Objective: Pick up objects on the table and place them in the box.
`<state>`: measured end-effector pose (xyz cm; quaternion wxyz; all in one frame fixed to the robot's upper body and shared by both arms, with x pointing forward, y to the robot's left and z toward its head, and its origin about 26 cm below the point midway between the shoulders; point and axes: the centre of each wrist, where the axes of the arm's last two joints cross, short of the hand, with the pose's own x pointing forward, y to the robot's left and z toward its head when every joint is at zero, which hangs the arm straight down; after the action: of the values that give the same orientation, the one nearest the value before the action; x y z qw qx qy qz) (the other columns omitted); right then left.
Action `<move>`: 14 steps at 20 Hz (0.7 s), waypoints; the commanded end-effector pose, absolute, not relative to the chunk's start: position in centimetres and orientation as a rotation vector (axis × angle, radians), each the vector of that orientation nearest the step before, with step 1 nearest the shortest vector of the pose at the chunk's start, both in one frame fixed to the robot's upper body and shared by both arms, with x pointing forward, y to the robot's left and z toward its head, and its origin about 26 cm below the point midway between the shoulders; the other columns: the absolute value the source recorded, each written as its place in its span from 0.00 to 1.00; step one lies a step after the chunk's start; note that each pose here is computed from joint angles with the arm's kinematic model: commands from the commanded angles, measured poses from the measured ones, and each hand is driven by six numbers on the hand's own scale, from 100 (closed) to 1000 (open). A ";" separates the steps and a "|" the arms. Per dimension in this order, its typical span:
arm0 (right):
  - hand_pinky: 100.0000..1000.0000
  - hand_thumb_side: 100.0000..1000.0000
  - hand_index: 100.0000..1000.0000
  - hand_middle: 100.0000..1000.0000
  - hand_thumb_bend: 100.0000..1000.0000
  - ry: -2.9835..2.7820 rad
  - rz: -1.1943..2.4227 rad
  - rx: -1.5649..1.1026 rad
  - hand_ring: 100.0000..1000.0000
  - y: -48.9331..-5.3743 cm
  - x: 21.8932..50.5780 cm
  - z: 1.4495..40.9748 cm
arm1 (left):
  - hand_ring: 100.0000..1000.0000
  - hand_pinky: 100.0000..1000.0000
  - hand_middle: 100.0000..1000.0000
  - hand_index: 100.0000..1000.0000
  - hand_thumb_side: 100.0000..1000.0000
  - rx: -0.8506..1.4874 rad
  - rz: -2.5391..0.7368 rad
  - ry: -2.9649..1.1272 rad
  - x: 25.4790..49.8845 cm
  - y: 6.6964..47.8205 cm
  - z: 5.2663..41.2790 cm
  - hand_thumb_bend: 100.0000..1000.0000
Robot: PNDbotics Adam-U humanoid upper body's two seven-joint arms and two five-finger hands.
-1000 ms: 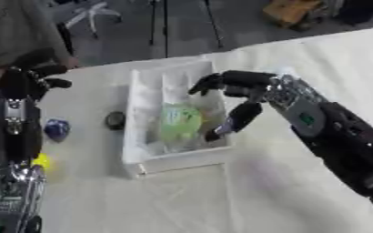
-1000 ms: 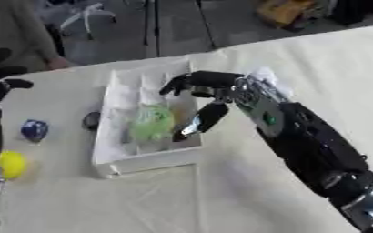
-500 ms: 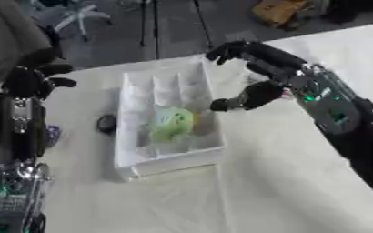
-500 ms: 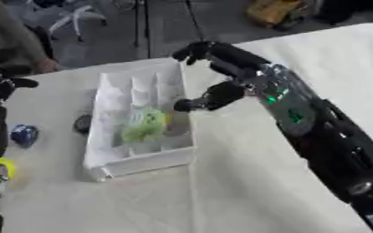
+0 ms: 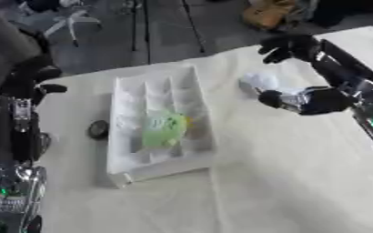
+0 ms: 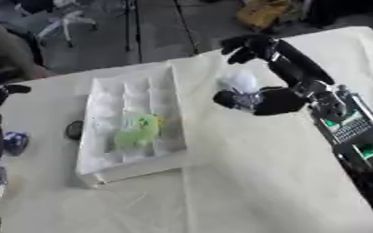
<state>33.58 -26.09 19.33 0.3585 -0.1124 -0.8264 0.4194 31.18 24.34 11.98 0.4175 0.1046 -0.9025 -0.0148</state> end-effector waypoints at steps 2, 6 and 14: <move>0.73 0.52 0.89 0.72 0.62 -2.149 1.069 -0.350 0.70 -27.1 32.7 20.3 | 0.71 0.56 0.78 0.75 0.86 0.311 -0.036 -2.271 31.3 25.2 12.3 0.59; 0.73 0.52 0.89 0.72 0.62 -2.122 1.058 -0.360 0.69 -27.4 32.5 19.2 | 0.72 0.57 0.79 0.76 0.85 0.321 -0.035 -2.259 31.3 25.3 12.0 0.61; 0.72 0.51 0.89 0.72 0.61 -2.115 1.032 -0.389 0.69 -27.7 32.1 18.5 | 0.71 0.57 0.78 0.75 0.85 0.317 -0.025 -2.266 31.3 25.3 11.9 0.59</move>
<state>32.34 -27.59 17.44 0.3856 -0.1404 -0.8171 0.4048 31.31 24.73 11.17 0.4273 0.1186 -0.8963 -0.0045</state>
